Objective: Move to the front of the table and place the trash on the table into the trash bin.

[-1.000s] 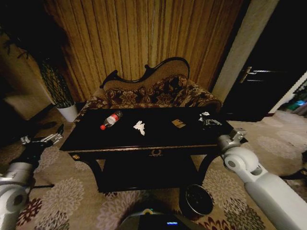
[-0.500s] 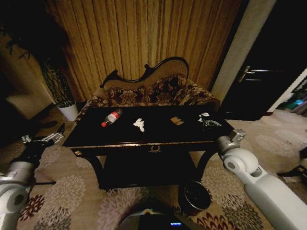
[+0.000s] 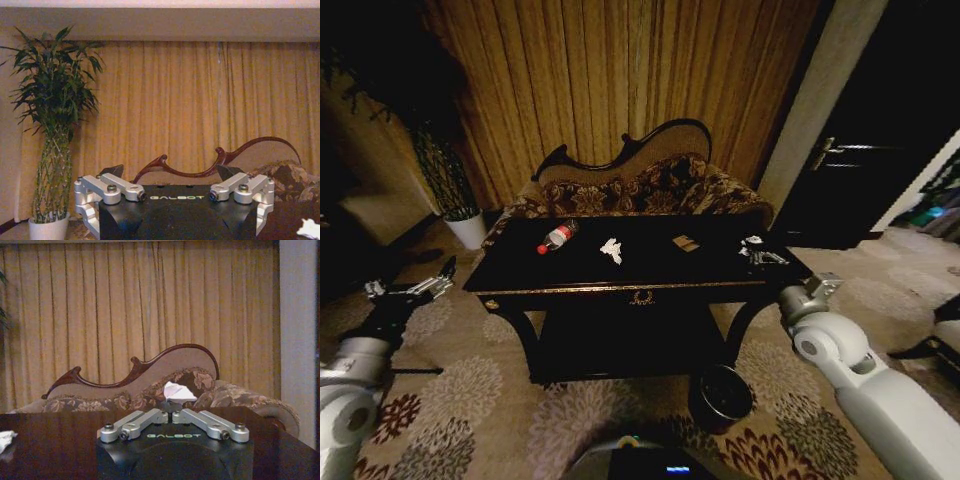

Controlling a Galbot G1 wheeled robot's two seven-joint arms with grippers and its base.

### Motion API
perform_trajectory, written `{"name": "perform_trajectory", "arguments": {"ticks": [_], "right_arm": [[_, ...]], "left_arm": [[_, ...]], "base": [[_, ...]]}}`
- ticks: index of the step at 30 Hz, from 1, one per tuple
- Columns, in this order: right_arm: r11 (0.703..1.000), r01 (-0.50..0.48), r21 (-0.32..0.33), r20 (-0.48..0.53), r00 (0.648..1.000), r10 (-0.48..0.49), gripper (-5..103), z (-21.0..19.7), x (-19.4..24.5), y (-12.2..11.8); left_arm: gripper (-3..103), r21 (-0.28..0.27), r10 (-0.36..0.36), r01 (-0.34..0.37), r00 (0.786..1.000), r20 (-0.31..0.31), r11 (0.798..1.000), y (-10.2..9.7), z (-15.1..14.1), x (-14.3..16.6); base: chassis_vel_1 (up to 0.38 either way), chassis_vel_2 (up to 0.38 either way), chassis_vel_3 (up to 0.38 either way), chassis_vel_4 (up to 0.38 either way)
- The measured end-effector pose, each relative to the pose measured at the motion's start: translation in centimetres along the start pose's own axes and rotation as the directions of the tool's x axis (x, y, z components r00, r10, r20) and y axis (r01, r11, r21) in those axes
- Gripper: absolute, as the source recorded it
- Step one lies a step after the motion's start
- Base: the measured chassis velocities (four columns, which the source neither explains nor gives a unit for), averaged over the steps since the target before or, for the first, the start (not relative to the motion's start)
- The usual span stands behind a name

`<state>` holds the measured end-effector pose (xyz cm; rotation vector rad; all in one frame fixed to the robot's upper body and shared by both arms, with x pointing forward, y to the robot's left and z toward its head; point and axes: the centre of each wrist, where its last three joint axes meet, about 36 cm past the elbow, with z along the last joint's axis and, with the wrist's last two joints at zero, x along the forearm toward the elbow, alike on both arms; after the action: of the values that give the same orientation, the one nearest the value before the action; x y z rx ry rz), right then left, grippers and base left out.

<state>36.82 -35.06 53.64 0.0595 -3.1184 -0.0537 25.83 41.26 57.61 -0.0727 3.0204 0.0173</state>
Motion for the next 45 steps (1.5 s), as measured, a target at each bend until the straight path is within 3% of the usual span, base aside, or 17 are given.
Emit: {"name": "perform_trajectory", "arguments": {"ticks": [19, 24, 31, 36, 45], "right_arm": [[0.999, -0.025, -0.034, -0.005, 1.000, 0.025, 0, 3.2, -0.2, 0.2], [0.998, -0.062, -0.024, -0.091, 0.994, 0.060, 0, 7.1, 0.0, -0.1], [0.994, -0.095, -0.058, -0.235, 0.969, 0.079, 0, 12.6, 1.2, -0.3], [0.986, -0.155, -0.054, -0.357, 0.925, 0.126, 0, 17.3, 0.9, -1.5], [0.971, -0.233, -0.046, -0.449, 0.873, 0.188, 0, 22.2, -0.8, -2.8]], "left_arm": [[100, 0.010, -0.006, 0.006, 1.000, -0.002, 1.000, -0.2, 0.2, 0.2], [100, 0.015, -0.010, 0.010, 1.000, -0.003, 1.000, -0.1, 0.4, 0.2], [100, 0.017, -0.011, 0.011, 1.000, -0.002, 1.000, -0.1, 0.4, 0.2], [100, 0.029, -0.026, 0.026, 1.000, -0.001, 0.999, 0.4, 0.7, 0.0], [100, 0.035, -0.038, 0.038, 0.999, -0.004, 0.999, 0.8, 0.5, 0.4]], "base": [[0.113, -0.113, -0.120, 0.113], [0.000, 0.000, 0.000, 0.000], [0.000, 0.000, 0.000, 0.000], [0.000, 0.000, 0.000, 0.000], [0.000, 0.000, 0.000, 0.000]]}}
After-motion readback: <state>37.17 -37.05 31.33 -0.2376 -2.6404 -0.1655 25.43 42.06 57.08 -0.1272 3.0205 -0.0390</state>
